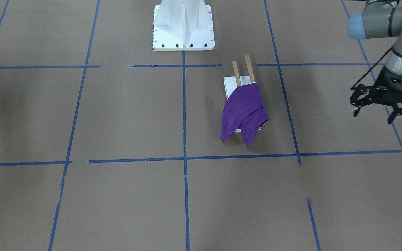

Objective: Hang towel on rack

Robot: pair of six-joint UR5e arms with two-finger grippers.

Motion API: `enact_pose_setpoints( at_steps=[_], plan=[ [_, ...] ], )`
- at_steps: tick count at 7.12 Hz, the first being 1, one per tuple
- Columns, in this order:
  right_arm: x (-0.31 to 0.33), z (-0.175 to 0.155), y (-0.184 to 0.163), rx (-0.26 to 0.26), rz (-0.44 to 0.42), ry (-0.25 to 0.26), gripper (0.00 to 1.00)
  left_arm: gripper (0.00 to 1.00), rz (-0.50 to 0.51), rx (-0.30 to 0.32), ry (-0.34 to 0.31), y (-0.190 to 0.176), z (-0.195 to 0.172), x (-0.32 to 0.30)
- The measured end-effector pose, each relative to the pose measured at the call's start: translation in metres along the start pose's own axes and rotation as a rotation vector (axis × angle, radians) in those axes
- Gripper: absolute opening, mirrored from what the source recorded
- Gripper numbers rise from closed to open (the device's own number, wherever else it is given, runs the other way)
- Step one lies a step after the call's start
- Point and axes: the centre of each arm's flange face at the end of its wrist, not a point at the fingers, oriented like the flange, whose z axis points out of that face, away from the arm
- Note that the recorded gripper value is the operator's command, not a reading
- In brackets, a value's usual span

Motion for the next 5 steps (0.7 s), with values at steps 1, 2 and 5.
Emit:
enact_pose_setpoints(
  at_steps=[1, 2, 5],
  plan=[
    [0.035, 0.013, 0.046, -0.038, 0.070, -0.001, 1.00, 1.00, -0.074, -0.077, -0.001, 0.011, -0.009, -0.055],
    [0.064, 0.030, 0.089, -0.078, 0.145, -0.008, 1.00, 1.00, -0.176, -0.125, -0.011, 0.030, -0.017, -0.108],
    [0.100, 0.060, 0.167, -0.136, 0.272, -0.052, 1.00, 1.00, -0.325, -0.263, -0.028, 0.088, -0.022, -0.182]
  ],
)
